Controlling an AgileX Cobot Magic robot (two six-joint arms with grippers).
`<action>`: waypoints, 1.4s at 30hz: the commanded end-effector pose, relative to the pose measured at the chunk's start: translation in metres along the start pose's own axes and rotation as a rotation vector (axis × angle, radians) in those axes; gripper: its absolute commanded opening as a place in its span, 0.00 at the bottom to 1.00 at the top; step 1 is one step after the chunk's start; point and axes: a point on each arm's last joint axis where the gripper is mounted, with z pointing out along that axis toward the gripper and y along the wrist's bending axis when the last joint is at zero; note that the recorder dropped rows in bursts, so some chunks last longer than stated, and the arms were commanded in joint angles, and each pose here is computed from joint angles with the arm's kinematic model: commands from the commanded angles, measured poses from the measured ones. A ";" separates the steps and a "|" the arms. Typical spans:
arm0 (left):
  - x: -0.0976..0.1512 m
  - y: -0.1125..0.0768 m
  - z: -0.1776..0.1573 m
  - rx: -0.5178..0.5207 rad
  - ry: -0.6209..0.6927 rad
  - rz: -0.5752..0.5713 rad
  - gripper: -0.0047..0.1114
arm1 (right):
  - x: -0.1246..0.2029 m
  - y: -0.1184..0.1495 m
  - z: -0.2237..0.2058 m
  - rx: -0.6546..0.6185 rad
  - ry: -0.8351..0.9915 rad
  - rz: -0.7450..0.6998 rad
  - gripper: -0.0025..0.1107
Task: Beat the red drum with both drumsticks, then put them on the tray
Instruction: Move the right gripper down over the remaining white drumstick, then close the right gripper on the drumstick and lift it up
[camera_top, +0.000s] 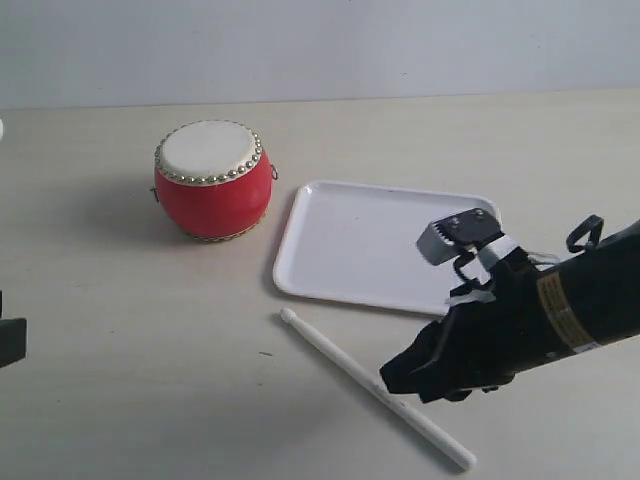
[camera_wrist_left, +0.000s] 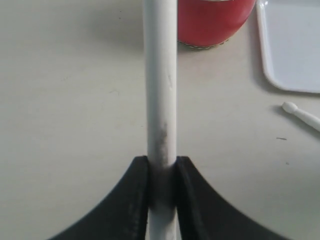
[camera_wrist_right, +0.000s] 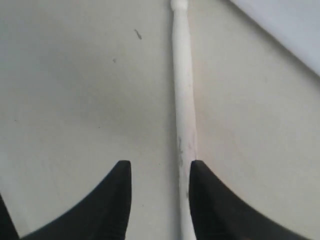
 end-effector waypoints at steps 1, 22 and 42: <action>0.004 -0.003 0.003 0.021 0.004 0.011 0.04 | 0.002 0.012 0.014 0.100 0.040 -0.120 0.34; 0.015 0.002 0.011 -0.001 0.026 0.015 0.04 | 0.005 0.028 0.027 0.245 0.066 -0.267 0.34; 0.014 0.002 0.011 0.000 0.021 0.019 0.04 | 0.024 0.024 0.027 0.253 0.121 -0.270 0.28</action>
